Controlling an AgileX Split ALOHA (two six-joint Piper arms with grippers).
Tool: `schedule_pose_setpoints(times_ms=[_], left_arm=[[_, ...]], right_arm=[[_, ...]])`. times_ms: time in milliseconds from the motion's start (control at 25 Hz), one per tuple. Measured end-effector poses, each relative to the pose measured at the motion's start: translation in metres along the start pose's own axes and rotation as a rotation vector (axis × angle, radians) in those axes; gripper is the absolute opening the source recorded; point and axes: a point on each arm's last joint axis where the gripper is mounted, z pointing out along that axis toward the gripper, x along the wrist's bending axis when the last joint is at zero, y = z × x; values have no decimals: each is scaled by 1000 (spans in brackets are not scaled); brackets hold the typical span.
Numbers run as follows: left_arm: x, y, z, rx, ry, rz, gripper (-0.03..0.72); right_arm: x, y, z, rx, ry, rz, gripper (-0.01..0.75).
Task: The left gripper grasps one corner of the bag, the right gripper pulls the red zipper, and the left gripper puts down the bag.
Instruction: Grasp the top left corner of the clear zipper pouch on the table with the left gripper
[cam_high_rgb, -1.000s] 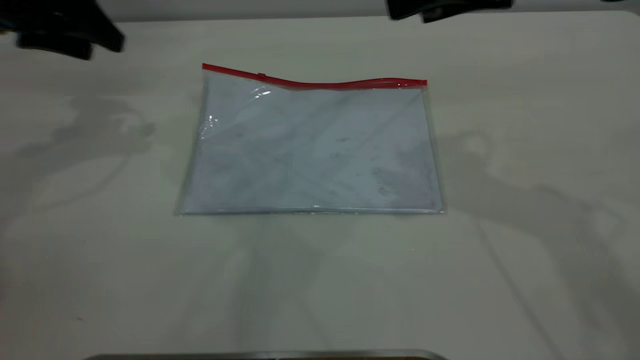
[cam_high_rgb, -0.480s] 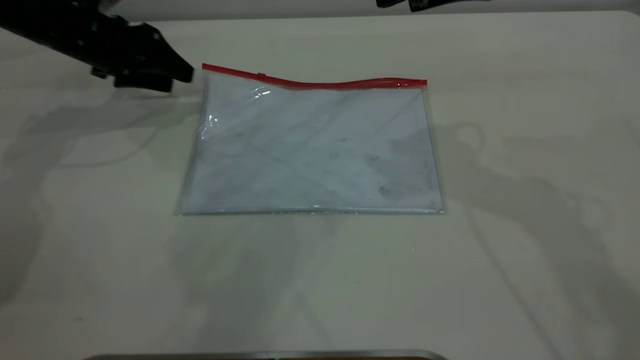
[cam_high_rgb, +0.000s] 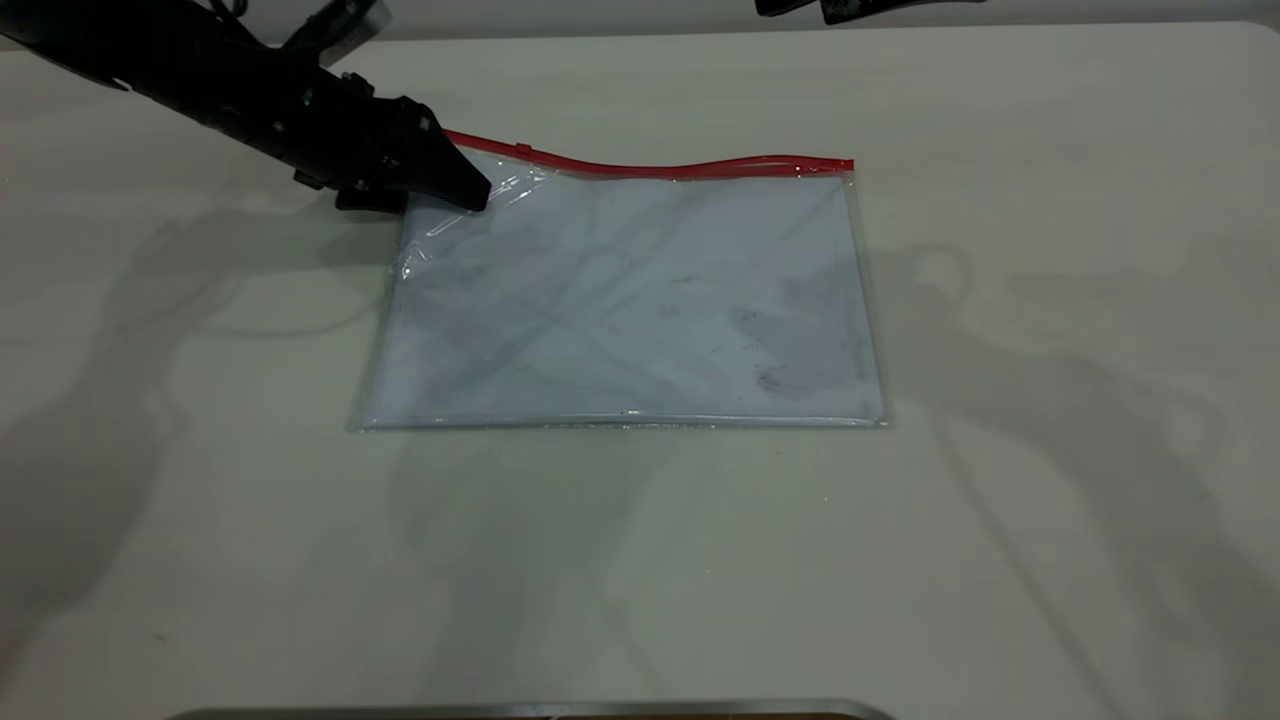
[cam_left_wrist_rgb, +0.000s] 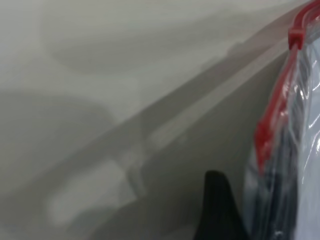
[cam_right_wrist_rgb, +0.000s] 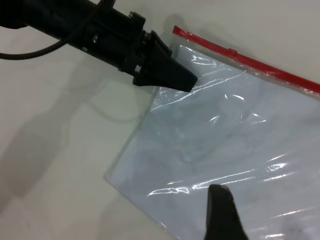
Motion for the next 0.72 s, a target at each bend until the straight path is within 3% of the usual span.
schedule_pose_setpoints(times_ms=[80, 320, 400, 720], left_arm=[[-3, 0, 3, 5, -2, 10, 499], [-9, -1, 3, 33, -38, 40, 165], [-12, 0, -1, 55, -51, 94, 100], [-39, 23, -32, 107, -24, 374, 73]], right_arm=[[0, 0, 1, 1, 0, 2, 508], [-8, 0, 15, 17, 0, -61, 500], [-12, 7, 22, 4, 0, -111, 498], [-17, 40, 57, -66, 127, -368, 477]])
